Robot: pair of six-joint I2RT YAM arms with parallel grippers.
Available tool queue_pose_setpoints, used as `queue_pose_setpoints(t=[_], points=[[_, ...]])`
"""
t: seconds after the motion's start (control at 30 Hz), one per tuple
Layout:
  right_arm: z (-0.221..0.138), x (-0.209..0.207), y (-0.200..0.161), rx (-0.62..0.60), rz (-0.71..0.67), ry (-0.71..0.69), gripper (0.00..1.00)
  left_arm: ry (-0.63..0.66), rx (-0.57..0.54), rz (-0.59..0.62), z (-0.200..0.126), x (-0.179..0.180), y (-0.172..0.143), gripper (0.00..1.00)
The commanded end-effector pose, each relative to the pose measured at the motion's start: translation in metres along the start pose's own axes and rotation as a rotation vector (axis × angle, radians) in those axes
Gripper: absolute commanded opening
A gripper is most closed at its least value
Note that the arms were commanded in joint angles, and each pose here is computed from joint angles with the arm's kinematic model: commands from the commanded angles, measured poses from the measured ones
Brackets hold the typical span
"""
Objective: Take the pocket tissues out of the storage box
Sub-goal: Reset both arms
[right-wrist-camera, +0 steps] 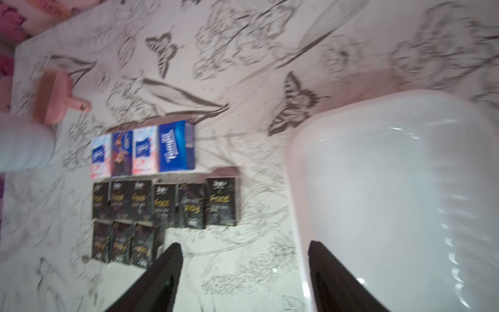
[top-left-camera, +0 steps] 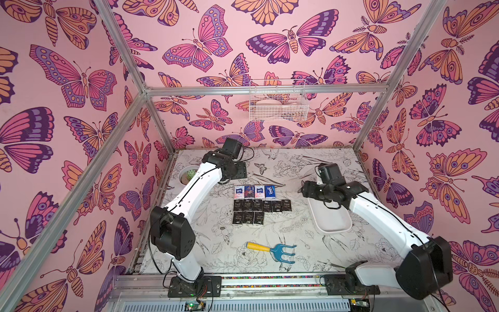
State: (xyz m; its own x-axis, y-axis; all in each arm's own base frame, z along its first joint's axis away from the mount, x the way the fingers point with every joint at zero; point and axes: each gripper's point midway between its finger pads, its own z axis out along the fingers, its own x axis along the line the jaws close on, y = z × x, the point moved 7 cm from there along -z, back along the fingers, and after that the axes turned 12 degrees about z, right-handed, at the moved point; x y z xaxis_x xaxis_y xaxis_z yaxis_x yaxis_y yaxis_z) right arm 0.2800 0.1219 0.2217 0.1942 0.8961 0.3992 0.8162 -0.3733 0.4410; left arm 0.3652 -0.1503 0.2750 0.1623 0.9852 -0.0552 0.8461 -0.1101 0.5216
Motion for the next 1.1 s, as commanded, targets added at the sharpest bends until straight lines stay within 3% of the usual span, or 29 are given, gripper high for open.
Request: queue_pose_setpoints(t=[0.0,0.1,0.17,0.4,0.6,0.77,0.93,1.07], points=[[0.000,-0.040,-0.010,0.015,0.020,-0.160,0.71,0.013,0.005,0.010,-0.009,0.001,-0.005,0.74],[0.005,-0.063,-0.008,-0.001,0.056,-0.236,0.60,0.006,0.005,0.014,-0.008,-0.002,-0.004,0.74],[0.011,-0.070,-0.006,-0.033,0.048,-0.252,0.60,0.008,0.008,0.024,-0.006,-0.005,-0.004,0.74],[0.030,-0.074,0.001,-0.221,-0.016,-0.185,0.76,0.063,0.014,0.040,-0.001,0.000,-0.007,0.74],[0.023,-0.089,0.013,-0.458,-0.099,-0.247,0.84,0.249,-0.001,0.037,0.004,0.025,-0.014,0.83],[0.016,-0.096,0.024,-0.582,-0.175,-0.316,0.86,0.313,-0.024,0.010,0.015,0.046,-0.021,0.91],[0.028,-0.121,0.028,-0.611,-0.187,-0.404,0.87,0.350,-0.065,-0.049,0.024,0.070,-0.034,1.00],[0.039,-0.130,0.028,-0.678,-0.161,-0.351,0.87,0.342,-0.113,-0.089,0.028,0.090,-0.044,1.00]])
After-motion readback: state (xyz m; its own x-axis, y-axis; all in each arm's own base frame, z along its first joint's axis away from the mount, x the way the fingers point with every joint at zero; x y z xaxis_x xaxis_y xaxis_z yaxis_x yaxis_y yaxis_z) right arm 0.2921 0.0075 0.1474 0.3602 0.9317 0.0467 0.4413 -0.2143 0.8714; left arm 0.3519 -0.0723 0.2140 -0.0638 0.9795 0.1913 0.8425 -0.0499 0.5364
